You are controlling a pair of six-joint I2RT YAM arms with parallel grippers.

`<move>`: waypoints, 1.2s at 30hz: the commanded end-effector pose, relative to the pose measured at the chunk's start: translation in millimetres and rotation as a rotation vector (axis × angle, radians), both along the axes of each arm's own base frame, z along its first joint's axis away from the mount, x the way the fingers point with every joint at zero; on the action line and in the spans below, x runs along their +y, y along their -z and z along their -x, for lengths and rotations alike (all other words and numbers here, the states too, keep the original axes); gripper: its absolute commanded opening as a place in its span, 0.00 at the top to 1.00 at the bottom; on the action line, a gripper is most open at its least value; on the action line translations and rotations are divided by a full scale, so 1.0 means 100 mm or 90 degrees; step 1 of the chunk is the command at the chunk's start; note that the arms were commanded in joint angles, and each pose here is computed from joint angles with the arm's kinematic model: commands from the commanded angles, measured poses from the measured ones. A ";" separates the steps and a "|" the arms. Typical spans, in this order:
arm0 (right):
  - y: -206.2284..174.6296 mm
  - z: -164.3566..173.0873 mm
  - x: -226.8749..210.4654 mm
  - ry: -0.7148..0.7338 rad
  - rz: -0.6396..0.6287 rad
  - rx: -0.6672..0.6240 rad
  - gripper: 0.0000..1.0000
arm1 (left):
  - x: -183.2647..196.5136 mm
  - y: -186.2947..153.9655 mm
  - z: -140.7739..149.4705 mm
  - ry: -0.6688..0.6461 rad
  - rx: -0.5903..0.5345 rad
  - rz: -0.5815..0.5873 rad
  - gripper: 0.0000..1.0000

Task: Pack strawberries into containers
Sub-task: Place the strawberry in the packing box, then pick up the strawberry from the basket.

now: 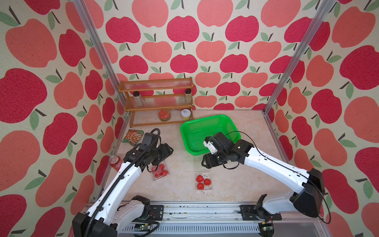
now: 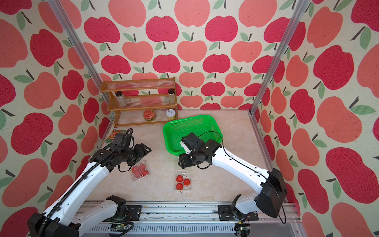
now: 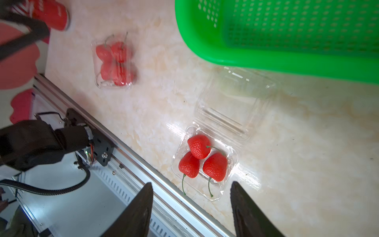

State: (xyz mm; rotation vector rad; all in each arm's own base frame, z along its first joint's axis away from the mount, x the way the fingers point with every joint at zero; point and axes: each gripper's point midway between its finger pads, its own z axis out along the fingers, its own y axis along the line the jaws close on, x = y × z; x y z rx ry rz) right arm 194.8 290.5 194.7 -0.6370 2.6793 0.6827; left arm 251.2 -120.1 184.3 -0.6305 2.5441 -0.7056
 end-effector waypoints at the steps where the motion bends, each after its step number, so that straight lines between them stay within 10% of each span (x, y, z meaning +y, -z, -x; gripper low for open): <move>1: -0.23 -0.37 -0.24 0.031 0.003 -0.044 0.37 | 0.06 0.02 0.00 -0.014 0.004 -0.012 0.27; 15: 0.35 -2.33 -0.77 0.176 0.170 -0.087 0.36 | 0.58 -0.46 0.02 -0.159 -0.078 0.005 0.27; 36: 0.87 -2.37 -1.26 0.191 0.309 -0.005 0.34 | 0.51 -0.29 -0.07 -0.177 -0.078 0.097 0.25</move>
